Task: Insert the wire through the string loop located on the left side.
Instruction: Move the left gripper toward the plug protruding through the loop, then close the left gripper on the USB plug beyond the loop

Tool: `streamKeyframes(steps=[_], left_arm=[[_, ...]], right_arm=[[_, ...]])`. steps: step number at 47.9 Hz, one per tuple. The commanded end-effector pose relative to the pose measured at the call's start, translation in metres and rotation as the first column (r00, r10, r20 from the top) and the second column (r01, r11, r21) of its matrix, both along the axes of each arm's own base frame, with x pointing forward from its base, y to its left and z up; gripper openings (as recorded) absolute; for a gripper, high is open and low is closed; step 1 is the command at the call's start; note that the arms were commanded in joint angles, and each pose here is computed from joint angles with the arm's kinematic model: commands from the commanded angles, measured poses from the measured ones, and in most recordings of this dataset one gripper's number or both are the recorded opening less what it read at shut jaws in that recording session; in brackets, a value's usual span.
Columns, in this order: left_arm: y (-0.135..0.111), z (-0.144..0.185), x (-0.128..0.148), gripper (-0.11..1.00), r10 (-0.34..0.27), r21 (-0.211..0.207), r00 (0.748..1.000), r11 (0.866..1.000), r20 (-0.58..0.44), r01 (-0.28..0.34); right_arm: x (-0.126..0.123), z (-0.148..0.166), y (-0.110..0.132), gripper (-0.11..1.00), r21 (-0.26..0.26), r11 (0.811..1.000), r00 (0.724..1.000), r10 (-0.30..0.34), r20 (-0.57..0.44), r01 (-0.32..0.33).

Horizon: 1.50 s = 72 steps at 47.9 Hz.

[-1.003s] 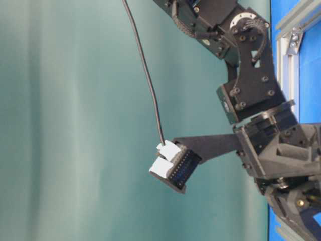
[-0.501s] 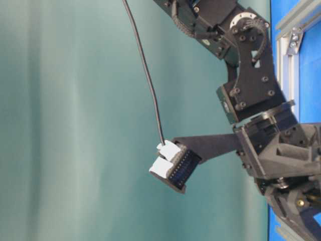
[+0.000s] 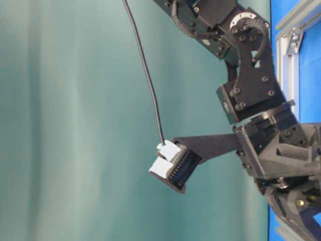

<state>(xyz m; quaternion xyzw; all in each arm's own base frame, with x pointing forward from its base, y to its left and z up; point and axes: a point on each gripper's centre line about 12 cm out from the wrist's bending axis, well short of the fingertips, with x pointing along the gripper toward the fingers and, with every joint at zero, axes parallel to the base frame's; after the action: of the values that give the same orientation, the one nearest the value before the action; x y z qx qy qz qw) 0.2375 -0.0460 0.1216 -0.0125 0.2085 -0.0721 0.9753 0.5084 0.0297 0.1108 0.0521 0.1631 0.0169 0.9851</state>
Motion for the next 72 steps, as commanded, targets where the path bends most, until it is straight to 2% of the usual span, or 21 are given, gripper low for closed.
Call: streamKeyframes(steps=[1, 53, 58, 63, 72], left_arm=[[-0.003, 0.001, 0.008, 0.9, -0.005, -0.001, 1.0, 1.0, 0.011, 0.005], [-0.003, -0.003, 0.011, 0.89, -0.004, 0.004, 1.0, 1.0, -0.009, 0.004], [0.002, -0.004, 0.011, 0.88, 0.018, 0.002, 1.0, 1.0, -0.018, -0.018], [0.004, -0.004, 0.013, 0.75, 0.027, 0.002, 0.999, 1.0, -0.026, -0.027], [0.009, -0.006, 0.016, 0.19, 0.047, 0.005, 0.998, 0.999, -0.046, -0.047]], right_arm=[[0.005, 0.018, 0.0, 0.0, 0.004, 1.0, 0.999, -0.002, 0.049, 0.002], [0.005, 0.018, 0.0, 0.0, 0.004, 1.0, 0.999, -0.002, 0.047, 0.002], [0.005, 0.018, -0.001, 0.0, 0.004, 1.0, 0.999, -0.004, 0.049, 0.003], [0.005, 0.018, -0.001, 0.0, 0.004, 1.0, 0.999, -0.004, 0.046, 0.003], [0.005, 0.018, -0.001, 0.0, 0.004, 1.0, 0.999, -0.004, 0.049, 0.003]])
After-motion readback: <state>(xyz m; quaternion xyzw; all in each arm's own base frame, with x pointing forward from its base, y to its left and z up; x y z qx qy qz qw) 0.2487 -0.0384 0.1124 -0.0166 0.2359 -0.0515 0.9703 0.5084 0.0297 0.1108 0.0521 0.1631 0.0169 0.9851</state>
